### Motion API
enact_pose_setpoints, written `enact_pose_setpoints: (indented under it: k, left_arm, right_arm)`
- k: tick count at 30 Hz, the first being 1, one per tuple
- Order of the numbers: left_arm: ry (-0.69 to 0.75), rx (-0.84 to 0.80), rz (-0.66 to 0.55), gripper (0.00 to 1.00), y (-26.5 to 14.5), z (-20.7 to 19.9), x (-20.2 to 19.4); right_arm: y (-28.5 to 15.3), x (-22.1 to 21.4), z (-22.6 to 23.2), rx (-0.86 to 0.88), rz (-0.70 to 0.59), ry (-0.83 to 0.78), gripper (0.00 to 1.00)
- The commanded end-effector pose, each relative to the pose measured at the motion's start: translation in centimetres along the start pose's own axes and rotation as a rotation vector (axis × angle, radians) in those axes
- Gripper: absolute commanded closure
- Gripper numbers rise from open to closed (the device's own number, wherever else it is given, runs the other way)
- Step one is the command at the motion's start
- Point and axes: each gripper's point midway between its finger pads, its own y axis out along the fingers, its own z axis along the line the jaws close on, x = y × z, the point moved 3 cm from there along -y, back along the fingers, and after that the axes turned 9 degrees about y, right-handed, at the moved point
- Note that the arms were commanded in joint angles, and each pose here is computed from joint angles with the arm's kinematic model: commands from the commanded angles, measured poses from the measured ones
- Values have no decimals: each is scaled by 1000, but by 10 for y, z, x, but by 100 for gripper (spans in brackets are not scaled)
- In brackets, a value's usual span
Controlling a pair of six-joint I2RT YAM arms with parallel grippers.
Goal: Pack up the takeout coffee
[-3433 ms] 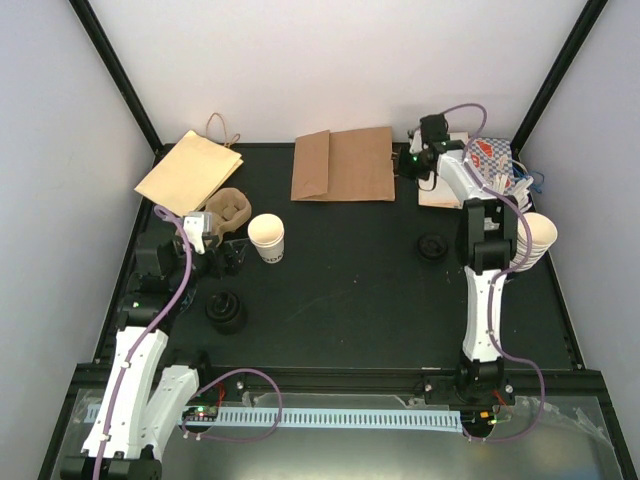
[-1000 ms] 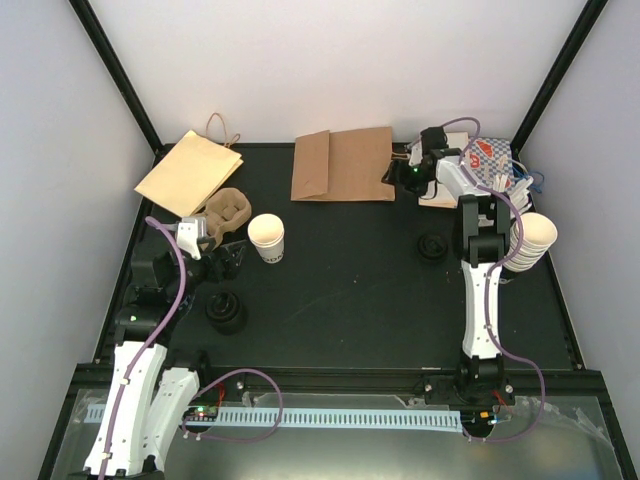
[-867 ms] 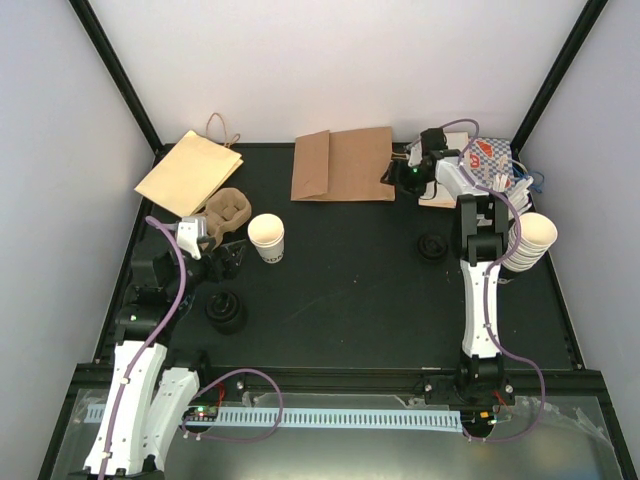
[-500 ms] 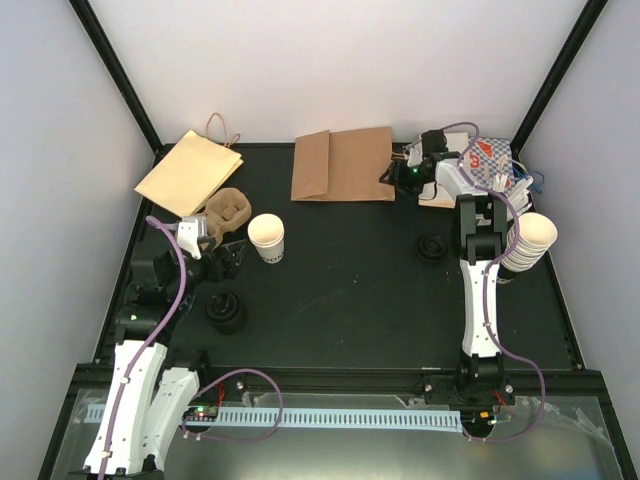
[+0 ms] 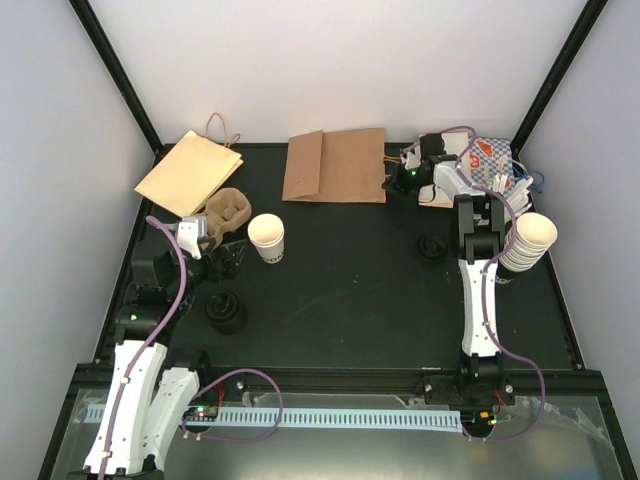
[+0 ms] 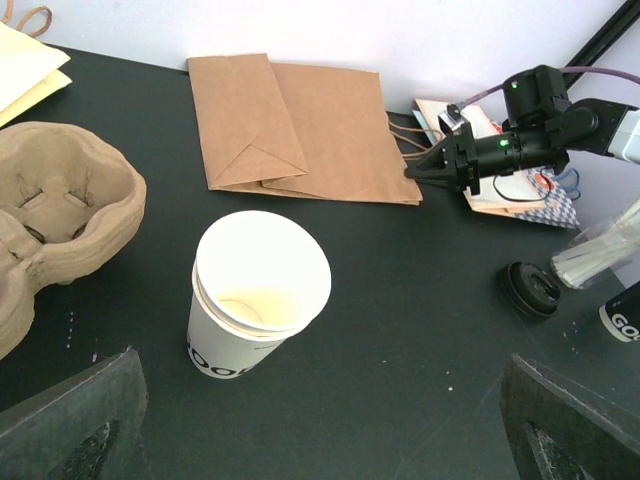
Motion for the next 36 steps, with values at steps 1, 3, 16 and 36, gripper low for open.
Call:
enact_pose_setpoints:
  k: [1, 3, 16, 36]
  left_arm:
    - [26, -20, -25, 1, 0, -3, 6]
    - [26, -19, -25, 1, 0, -3, 6]
    - [24, -29, -27, 1, 0, -4, 5]
    - [4, -61, -1, 1, 7, -5, 1]
  right_arm:
    - [-4, -5, 10, 45, 15, -23, 98]
    - [-14, -7, 20, 70, 7, -44, 99]
    - [-86, -52, 64, 146, -52, -137, 99]
    - [-124, -147, 81, 97, -27, -209, 99]
